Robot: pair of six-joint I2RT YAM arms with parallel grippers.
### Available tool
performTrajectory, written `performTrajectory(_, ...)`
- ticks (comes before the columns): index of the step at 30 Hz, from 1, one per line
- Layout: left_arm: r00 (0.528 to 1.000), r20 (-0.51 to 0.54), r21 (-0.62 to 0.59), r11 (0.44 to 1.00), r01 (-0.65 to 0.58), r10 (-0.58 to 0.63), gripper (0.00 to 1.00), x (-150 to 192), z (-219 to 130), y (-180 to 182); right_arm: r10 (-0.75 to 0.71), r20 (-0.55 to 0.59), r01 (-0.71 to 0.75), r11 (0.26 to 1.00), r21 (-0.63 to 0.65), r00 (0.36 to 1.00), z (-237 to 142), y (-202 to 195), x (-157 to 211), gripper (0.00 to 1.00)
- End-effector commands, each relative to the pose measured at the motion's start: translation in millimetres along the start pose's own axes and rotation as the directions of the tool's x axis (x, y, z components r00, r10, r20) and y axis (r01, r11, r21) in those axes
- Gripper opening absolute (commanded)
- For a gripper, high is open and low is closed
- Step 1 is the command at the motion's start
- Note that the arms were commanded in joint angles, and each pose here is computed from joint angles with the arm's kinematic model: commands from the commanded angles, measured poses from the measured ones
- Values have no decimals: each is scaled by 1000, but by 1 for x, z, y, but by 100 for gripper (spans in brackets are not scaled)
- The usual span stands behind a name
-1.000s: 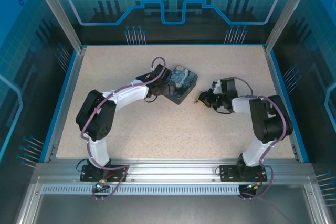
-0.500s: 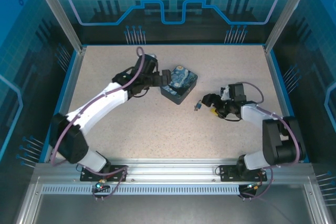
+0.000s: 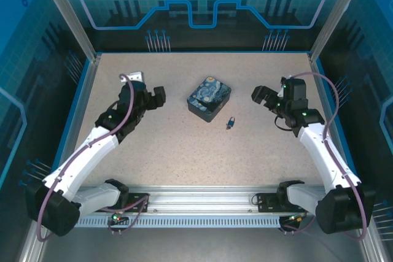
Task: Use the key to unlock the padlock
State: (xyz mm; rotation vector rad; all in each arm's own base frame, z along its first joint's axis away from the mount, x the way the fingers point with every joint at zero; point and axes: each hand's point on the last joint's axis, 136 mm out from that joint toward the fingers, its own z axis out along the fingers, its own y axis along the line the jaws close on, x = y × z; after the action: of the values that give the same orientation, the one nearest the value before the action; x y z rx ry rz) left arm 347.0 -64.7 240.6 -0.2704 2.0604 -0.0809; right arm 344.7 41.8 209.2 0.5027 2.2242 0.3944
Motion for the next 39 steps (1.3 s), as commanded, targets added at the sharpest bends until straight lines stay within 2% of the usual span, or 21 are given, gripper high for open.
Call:
performTrajectory(1,984,166,-87,995,-48,62,99,-17,5,27,-113,131,78,965,250,985,7,-43,-27,100)
performTrajectory(5,981,183,-168,985,-38,69,99,4,22,63,-303,134,226,884,410,944,25,-64,-39,100)
performTrajectory(10,980,173,-264,963,-47,95,99,26,49,101,-402,153,302,846,440,903,61,-80,-26,100)
performTrajectory(13,981,172,-272,961,-43,92,99,41,65,113,-444,181,336,839,428,878,75,-85,-17,100)
performTrajectory(18,967,237,-190,981,-47,93,99,62,87,108,-466,236,379,863,333,853,93,-88,6,100)
performTrajectory(19,962,257,-177,983,-51,96,99,65,90,107,-488,296,410,865,289,821,93,-80,9,100)
performTrajectory(21,961,253,-159,985,-71,110,99,71,98,105,-532,307,506,847,165,789,97,-63,28,100)
performTrajectory(22,972,204,-117,988,-96,119,99,77,104,97,-541,353,532,836,134,763,99,-58,29,99)
performTrajectory(24,969,201,-68,989,-129,141,99,83,115,89,-523,262,517,850,96,811,108,-64,34,100)
performTrajectory(25,968,210,-66,990,-125,136,99,84,116,91,-523,314,521,848,95,793,106,-60,27,100)
performTrajectory(26,977,176,-59,992,-108,117,99,85,117,92,-525,293,522,848,94,799,108,-62,32,99)
performTrajectory(28,977,186,-33,995,-95,100,99,84,118,94,-529,295,525,845,100,796,108,-61,31,100)
performTrajectory(31,979,181,-33,995,-95,99,99,85,117,94,-565,281,536,825,179,776,107,-60,32,100)
performTrajectory(39,979,179,-31,995,-95,99,99,85,117,94,-558,280,535,830,159,781,108,-59,31,100)
